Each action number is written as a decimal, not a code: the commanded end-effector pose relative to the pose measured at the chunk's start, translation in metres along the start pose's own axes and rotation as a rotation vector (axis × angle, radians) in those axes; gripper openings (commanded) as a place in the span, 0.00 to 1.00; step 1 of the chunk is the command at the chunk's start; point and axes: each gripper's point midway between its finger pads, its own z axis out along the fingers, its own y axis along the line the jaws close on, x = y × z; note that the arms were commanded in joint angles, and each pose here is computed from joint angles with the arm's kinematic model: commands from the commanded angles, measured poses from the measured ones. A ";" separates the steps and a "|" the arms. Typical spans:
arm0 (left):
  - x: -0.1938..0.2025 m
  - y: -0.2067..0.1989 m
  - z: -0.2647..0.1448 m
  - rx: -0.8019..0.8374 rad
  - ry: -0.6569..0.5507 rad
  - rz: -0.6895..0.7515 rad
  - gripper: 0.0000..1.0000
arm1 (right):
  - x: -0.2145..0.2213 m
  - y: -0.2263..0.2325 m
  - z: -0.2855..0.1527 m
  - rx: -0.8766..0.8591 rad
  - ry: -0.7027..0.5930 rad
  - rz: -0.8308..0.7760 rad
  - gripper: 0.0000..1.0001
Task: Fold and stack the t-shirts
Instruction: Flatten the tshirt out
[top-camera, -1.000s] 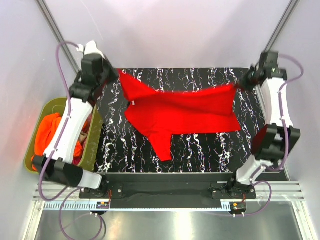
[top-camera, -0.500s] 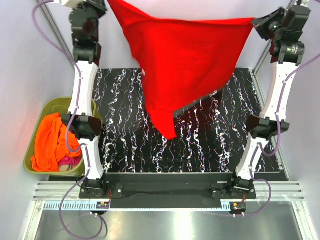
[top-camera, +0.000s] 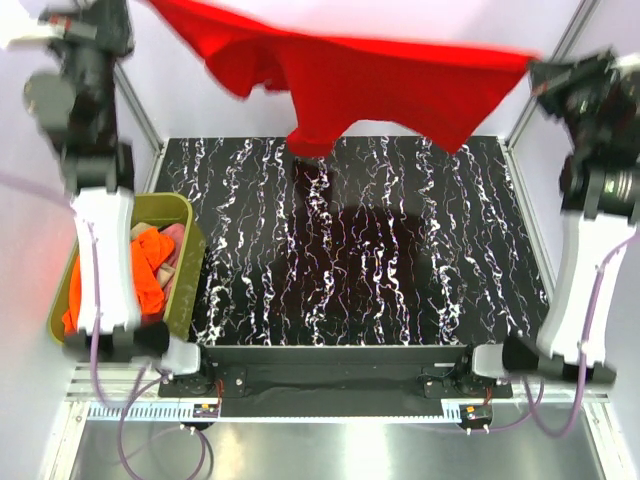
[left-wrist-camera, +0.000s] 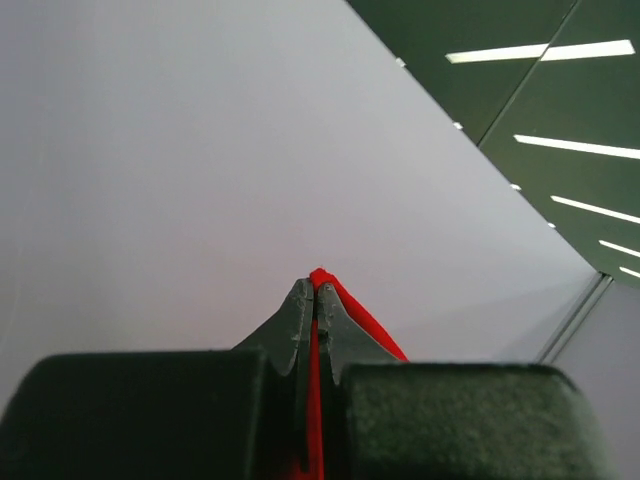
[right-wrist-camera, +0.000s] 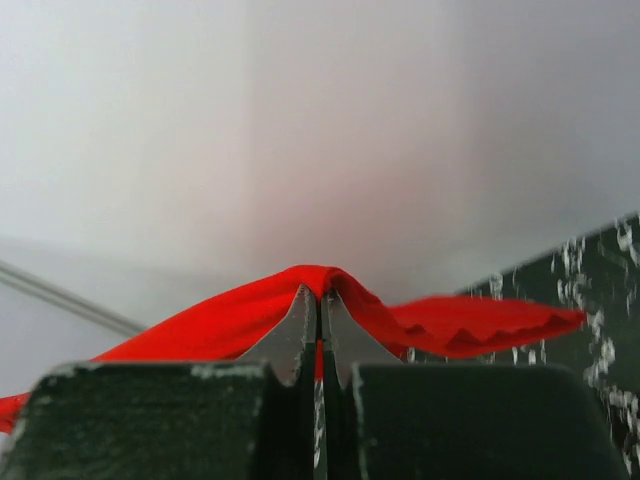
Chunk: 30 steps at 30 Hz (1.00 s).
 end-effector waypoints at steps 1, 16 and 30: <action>0.016 0.033 -0.053 -0.147 0.065 0.021 0.00 | 0.064 -0.050 -0.023 0.100 0.151 0.093 0.00; 0.167 0.200 -0.402 -0.949 0.435 0.110 0.00 | 0.324 -0.225 -0.260 0.678 0.899 0.285 0.00; 0.212 0.193 -0.470 -0.902 0.712 0.039 0.00 | 0.321 -0.256 -0.274 0.858 0.939 0.182 0.00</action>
